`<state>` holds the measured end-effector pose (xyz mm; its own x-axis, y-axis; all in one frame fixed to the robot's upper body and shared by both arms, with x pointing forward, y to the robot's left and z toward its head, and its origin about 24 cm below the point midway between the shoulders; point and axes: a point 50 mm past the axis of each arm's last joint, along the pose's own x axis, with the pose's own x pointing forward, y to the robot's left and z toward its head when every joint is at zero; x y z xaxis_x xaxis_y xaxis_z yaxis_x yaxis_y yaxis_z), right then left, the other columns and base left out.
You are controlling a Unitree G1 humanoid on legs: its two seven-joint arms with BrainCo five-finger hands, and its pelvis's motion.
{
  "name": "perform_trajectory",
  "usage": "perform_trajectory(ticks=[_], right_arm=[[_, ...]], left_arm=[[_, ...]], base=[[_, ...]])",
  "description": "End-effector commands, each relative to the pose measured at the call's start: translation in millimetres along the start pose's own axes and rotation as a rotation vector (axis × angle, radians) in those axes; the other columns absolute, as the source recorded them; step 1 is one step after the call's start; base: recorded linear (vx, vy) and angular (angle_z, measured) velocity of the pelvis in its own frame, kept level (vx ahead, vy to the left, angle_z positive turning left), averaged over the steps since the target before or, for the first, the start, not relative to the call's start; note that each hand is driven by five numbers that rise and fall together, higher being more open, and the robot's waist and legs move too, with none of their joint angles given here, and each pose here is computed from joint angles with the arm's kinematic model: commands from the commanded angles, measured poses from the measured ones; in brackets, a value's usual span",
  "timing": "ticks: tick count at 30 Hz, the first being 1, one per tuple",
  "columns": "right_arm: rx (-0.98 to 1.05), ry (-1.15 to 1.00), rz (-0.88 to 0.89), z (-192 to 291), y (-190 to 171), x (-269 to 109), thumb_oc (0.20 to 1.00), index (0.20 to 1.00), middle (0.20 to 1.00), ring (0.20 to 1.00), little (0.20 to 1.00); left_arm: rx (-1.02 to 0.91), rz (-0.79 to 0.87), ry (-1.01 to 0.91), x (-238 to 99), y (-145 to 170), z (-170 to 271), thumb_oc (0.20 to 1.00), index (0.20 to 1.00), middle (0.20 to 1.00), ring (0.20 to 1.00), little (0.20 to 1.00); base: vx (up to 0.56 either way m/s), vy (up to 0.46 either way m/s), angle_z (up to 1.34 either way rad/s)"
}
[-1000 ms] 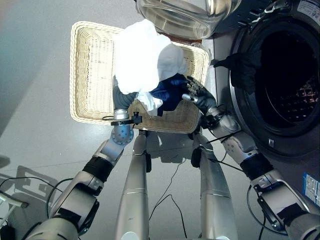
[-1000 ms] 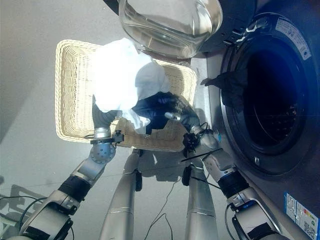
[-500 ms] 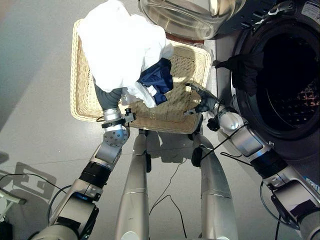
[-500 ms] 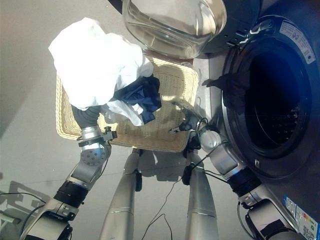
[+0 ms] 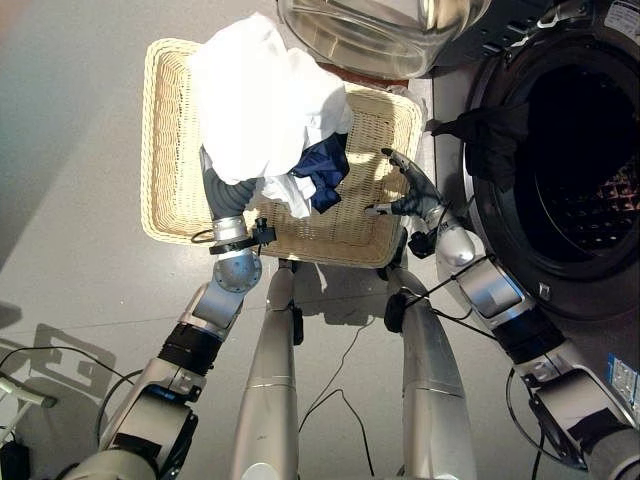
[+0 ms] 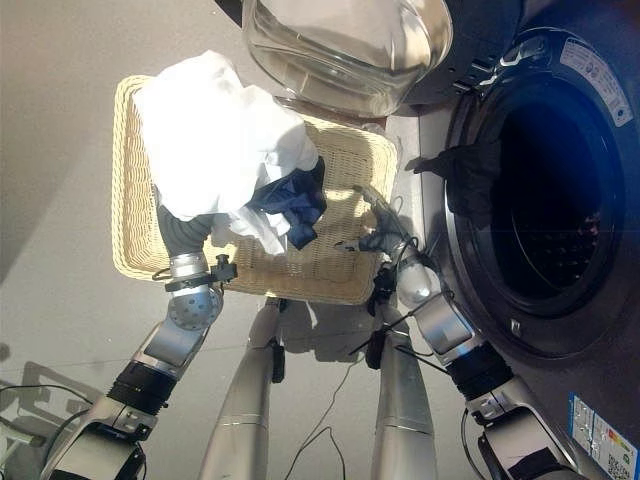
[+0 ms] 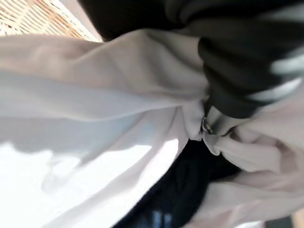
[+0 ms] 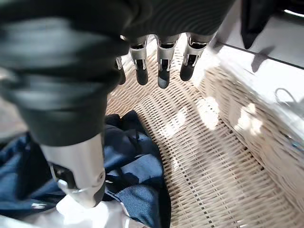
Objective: Put the clothes into the washing machine.
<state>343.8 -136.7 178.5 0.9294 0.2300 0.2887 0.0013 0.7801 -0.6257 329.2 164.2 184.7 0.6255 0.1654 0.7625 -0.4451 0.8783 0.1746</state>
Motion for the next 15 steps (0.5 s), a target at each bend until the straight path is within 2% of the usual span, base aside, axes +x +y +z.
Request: perform_trajectory(ticks=[1, 3, 4, 6, 7, 12, 13, 14, 15], right_arm=[[0.043, -0.114, -0.028, 15, -5, -6, 1.0, 1.0, 1.0, 1.0, 1.0], [0.055, -0.111, -0.028, 13, -4, -6, 1.0, 1.0, 1.0, 1.0, 1.0], [0.079, -0.101, -0.029, 10, -3, -7, 1.0, 1.0, 1.0, 1.0, 1.0], [0.096, -0.086, -0.034, 5, -2, -7, 1.0, 1.0, 1.0, 1.0, 1.0], [0.101, -0.066, -0.04, -2, -1, -7, 1.0, 1.0, 1.0, 1.0, 1.0], [0.127, -0.074, -0.037, -5, 3, -6, 1.0, 1.0, 1.0, 1.0, 1.0], [0.127, -0.077, -0.036, -5, 4, -5, 1.0, 1.0, 1.0, 1.0, 1.0], [0.126, -0.085, -0.032, -3, 5, -1, 1.0, 1.0, 1.0, 1.0, 1.0], [0.127, -0.091, -0.033, -1, 6, 0, 1.0, 1.0, 1.0, 1.0, 1.0]], left_arm=[[0.076, 0.04, -0.062, 13, -1, 7, 0.2, 0.2, 0.2, 0.2, 0.2], [0.143, 0.022, -0.044, 12, 0, 0, 0.2, 0.2, 0.2, 0.2, 0.2], [0.288, -0.02, -0.012, 12, 0, -14, 0.2, 0.2, 0.2, 0.2, 0.2], [0.366, -0.043, 0.005, 10, 1, -24, 0.2, 0.2, 0.2, 0.2, 0.2], [0.471, -0.084, 0.026, 10, 1, -34, 0.2, 0.2, 0.2, 0.2, 0.2], [0.618, -0.134, 0.138, 16, 4, -55, 0.2, 0.2, 0.2, 0.2, 0.2], [0.634, -0.137, 0.156, 18, 4, -57, 0.42, 0.42, 0.42, 0.42, 0.42], [0.663, -0.15, 0.175, 22, 4, -60, 0.871, 0.871, 0.871, 0.871, 0.871], [0.685, -0.169, 0.203, 25, 4, -63, 1.0, 1.0, 1.0, 1.0, 1.0]], base=[[-0.01, 0.008, -0.04], [-0.01, 0.012, -0.02], [-0.02, 0.041, -0.03], [-0.01, 0.041, -0.02], [0.0, 0.037, -0.02], [0.0, 0.008, 0.0], [0.0, 0.0, 0.0], [0.0, 0.0, 0.0], [0.0, 0.0, 0.0]])
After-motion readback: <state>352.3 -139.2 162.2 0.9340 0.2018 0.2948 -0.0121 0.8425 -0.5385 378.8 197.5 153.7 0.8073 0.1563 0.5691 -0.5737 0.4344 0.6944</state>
